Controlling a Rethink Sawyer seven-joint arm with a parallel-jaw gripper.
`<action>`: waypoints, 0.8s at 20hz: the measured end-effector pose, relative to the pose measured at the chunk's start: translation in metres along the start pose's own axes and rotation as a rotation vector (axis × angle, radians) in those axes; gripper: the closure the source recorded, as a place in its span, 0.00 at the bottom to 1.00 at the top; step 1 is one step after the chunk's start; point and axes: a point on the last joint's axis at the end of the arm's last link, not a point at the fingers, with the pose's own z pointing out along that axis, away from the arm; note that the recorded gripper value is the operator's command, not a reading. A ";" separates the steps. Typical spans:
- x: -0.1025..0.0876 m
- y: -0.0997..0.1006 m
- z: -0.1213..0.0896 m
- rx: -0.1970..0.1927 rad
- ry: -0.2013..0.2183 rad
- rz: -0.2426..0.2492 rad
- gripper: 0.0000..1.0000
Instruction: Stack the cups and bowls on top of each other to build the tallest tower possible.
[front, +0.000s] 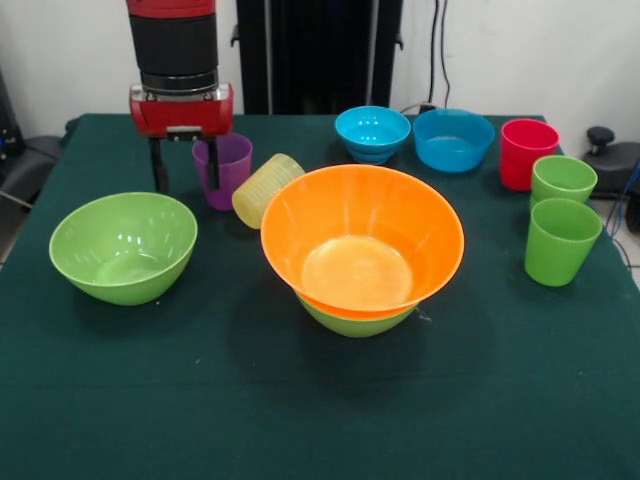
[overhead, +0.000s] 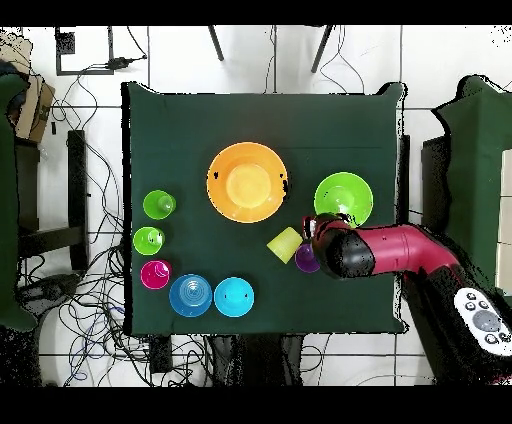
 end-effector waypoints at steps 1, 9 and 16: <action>0.001 0.003 0.004 -0.003 -0.001 -0.002 0.00; 0.005 0.009 0.023 -0.025 0.007 0.008 0.00; 0.004 0.010 0.037 -0.039 0.011 0.022 0.00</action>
